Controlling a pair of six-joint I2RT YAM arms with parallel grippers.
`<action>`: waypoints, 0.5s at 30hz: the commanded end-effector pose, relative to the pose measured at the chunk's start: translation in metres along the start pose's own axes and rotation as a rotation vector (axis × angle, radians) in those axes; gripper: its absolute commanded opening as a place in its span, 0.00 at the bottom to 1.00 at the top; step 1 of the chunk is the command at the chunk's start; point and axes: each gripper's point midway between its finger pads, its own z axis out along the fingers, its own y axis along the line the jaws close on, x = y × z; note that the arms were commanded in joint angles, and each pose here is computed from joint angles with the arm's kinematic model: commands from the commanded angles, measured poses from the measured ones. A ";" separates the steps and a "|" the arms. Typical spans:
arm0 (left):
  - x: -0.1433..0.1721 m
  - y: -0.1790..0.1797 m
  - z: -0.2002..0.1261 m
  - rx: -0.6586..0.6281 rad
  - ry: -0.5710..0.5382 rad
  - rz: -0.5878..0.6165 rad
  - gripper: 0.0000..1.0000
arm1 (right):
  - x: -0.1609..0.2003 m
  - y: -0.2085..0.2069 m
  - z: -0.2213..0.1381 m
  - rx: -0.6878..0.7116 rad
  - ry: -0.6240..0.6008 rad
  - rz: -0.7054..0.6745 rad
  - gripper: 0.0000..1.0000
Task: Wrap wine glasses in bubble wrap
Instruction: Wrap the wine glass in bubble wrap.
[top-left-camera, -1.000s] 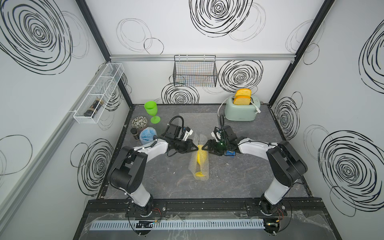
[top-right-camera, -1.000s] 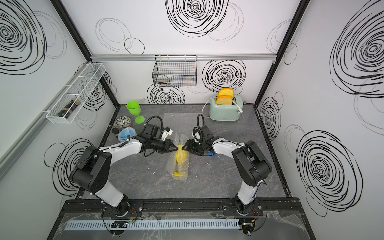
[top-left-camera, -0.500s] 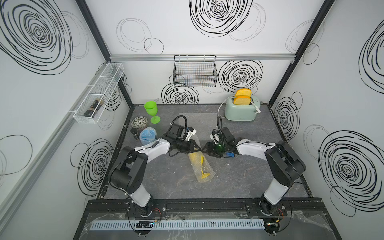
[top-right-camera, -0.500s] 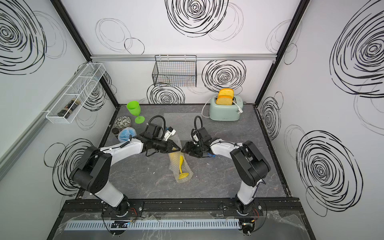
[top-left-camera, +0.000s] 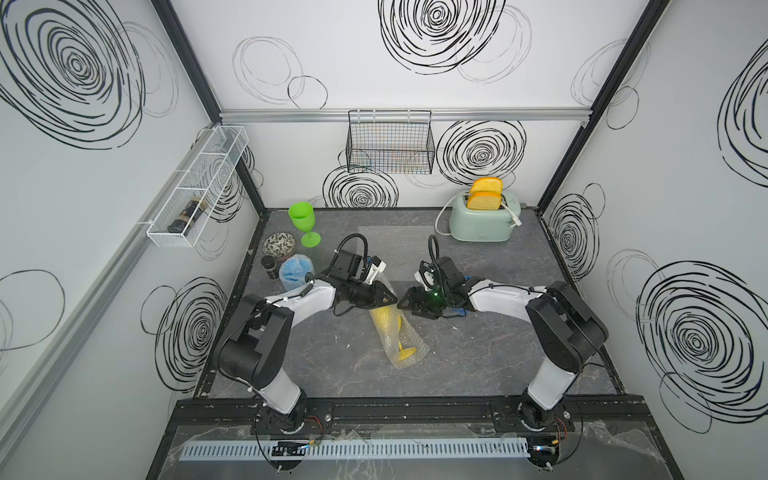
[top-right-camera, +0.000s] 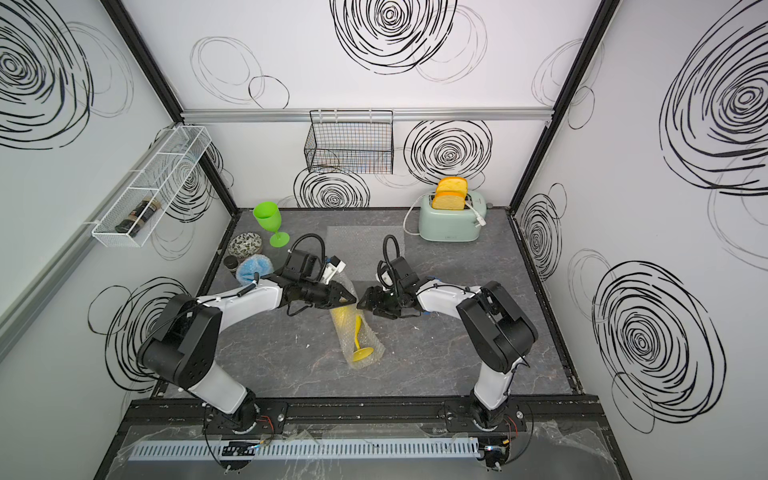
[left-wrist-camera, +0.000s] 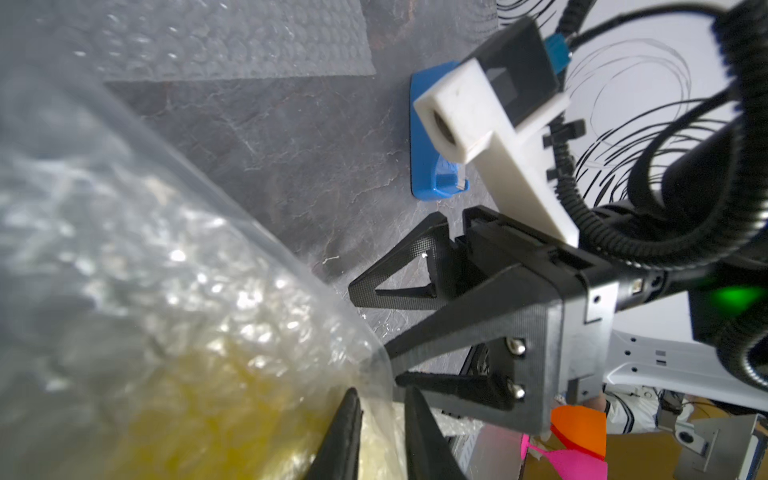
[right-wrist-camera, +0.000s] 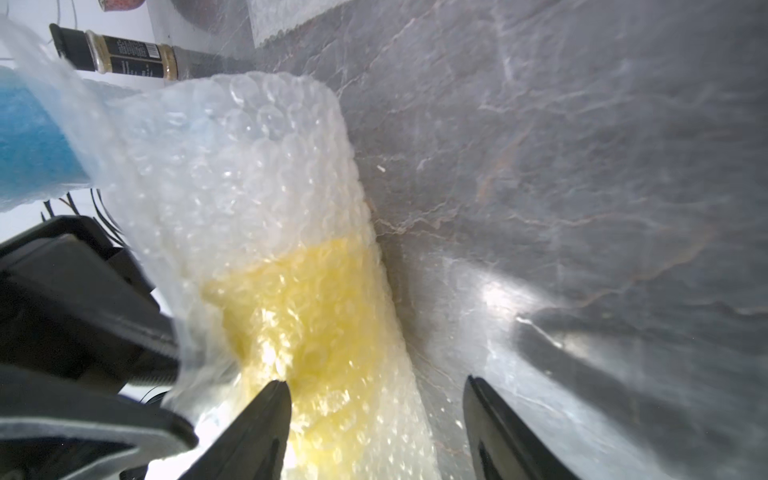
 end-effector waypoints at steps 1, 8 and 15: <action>-0.006 0.001 -0.010 -0.020 -0.053 0.061 0.26 | 0.002 0.019 0.003 -0.058 0.015 -0.022 0.70; -0.005 -0.003 -0.020 -0.004 -0.086 0.067 0.27 | 0.007 0.026 0.010 -0.065 0.036 -0.029 0.70; -0.001 -0.003 -0.022 0.001 -0.096 0.076 0.34 | 0.014 0.030 0.018 -0.073 0.061 -0.035 0.70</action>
